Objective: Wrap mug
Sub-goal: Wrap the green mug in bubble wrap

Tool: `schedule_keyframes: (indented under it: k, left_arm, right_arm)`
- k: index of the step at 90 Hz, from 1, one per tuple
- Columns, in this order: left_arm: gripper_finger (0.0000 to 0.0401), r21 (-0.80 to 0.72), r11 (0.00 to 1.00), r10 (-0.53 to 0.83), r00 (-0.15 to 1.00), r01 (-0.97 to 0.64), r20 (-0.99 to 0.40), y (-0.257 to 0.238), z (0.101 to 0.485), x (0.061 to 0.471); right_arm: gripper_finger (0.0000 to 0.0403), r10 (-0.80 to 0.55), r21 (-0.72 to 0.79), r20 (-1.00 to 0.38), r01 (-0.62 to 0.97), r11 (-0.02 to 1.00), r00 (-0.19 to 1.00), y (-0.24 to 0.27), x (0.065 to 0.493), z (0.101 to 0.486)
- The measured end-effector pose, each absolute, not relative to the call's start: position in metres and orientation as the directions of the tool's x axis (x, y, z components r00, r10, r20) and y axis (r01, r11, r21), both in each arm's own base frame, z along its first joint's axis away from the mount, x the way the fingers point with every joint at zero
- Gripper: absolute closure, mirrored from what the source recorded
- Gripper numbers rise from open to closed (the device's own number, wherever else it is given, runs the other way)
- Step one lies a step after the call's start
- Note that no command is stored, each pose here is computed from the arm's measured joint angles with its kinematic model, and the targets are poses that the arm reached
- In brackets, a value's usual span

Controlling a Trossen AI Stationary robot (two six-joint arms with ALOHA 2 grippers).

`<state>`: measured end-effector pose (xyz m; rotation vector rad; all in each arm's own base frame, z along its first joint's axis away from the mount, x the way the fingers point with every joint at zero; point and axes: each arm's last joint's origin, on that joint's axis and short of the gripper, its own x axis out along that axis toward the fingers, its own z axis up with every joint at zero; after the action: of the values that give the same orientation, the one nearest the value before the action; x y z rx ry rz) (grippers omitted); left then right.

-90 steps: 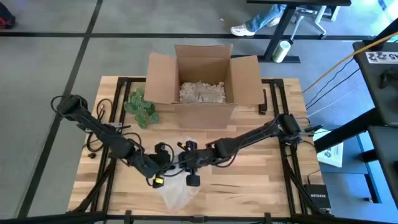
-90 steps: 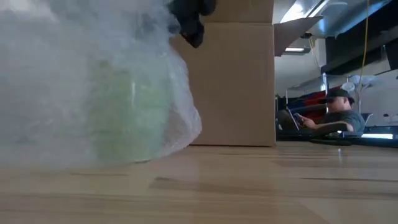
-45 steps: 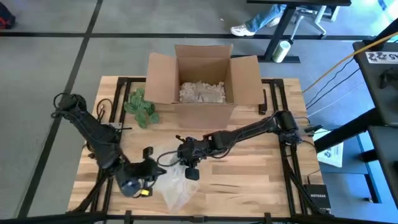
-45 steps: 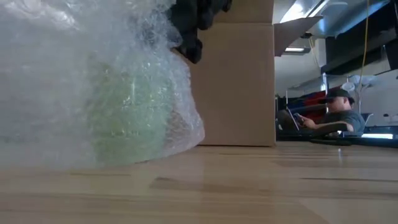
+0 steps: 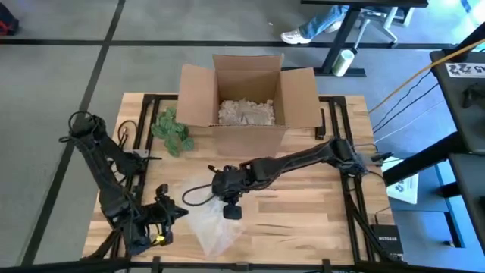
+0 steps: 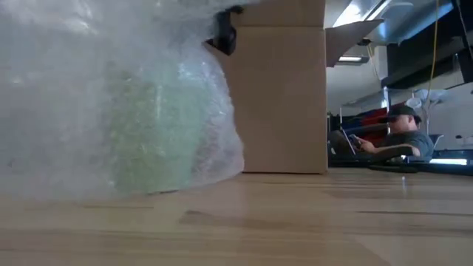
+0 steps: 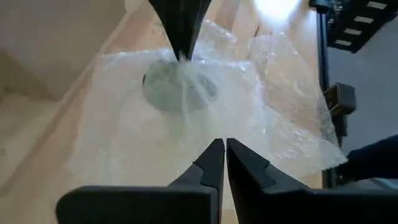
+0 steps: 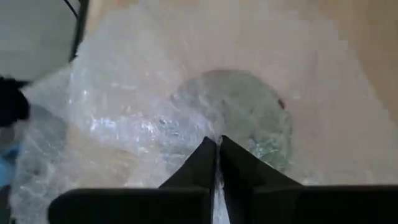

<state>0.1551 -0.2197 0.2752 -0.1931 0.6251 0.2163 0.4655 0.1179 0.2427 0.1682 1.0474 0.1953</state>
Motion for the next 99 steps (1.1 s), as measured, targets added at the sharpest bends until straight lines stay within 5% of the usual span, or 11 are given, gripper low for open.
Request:
schedule_keyframes:
  k: [74,99]
  left_arm:
    - [0.0401,-0.117,0.836,0.249,0.561,-0.536,-0.789,-0.234,0.158,0.156]
    - [0.0401,-0.082,0.826,0.367,0.643,-0.557,-0.672,-0.217,0.149,0.167]
  right_arm:
    - [0.0403,0.288,0.272,-0.854,-0.099,0.957,0.433,0.124,0.482,0.226]
    - [0.0403,0.313,0.295,-0.849,-0.108,0.949,0.427,0.125,0.482,0.227]
